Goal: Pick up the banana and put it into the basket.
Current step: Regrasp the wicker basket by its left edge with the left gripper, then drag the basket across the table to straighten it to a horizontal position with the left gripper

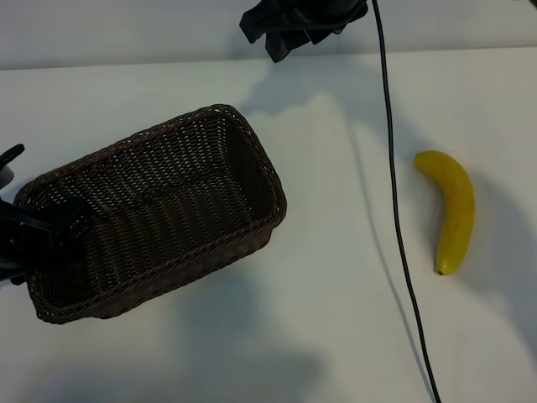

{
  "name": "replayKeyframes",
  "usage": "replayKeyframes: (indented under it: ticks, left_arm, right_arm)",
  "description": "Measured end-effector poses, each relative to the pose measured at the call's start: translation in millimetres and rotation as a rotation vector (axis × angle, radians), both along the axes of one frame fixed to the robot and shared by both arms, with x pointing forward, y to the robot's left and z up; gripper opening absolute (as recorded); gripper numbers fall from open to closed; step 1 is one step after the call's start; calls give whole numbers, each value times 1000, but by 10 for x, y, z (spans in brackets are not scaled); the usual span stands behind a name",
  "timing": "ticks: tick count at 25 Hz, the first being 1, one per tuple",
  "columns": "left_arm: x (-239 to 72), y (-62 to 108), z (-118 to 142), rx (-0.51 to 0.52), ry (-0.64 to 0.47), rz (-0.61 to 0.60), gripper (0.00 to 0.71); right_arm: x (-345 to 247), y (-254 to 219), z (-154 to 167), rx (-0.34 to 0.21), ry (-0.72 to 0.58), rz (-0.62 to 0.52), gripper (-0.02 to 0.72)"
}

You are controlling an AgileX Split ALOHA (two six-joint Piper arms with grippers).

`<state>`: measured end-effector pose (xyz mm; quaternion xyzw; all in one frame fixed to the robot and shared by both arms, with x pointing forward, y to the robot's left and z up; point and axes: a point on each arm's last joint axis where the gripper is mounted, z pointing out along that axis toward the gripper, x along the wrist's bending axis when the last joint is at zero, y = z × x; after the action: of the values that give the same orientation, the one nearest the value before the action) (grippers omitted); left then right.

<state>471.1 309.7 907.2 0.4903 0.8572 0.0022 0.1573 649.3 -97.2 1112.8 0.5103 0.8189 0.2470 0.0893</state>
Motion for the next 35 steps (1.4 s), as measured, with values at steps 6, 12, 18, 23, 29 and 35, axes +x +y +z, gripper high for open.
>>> replayKeyframes:
  ticks: [6, 12, 18, 23, 29, 35]
  left_arm:
    - [45, -34, 59, -34, 1, -43, 398]
    - [108, -71, 292, -58, -32, -126, 384]
    - [184, -87, 538, -65, -70, -184, 370]
    - [259, -88, 690, -63, -105, -204, 370]
    - [267, -91, 717, -65, -108, -216, 370]
    - [294, -118, 735, -92, -146, -221, 370]
  right_arm:
    - [0, 1, 0, 1, 0, 0, 510]
    - [-1, 2, 0, 2, 1, 0, 510]
    - [-2, 4, 1, 4, 2, 1, 510]
    - [-2, 4, 1, 4, 2, 1, 510]
    - [-2, 5, 1, 6, 3, 1, 510]
    - [-4, 8, 1, 9, 4, 2, 510]
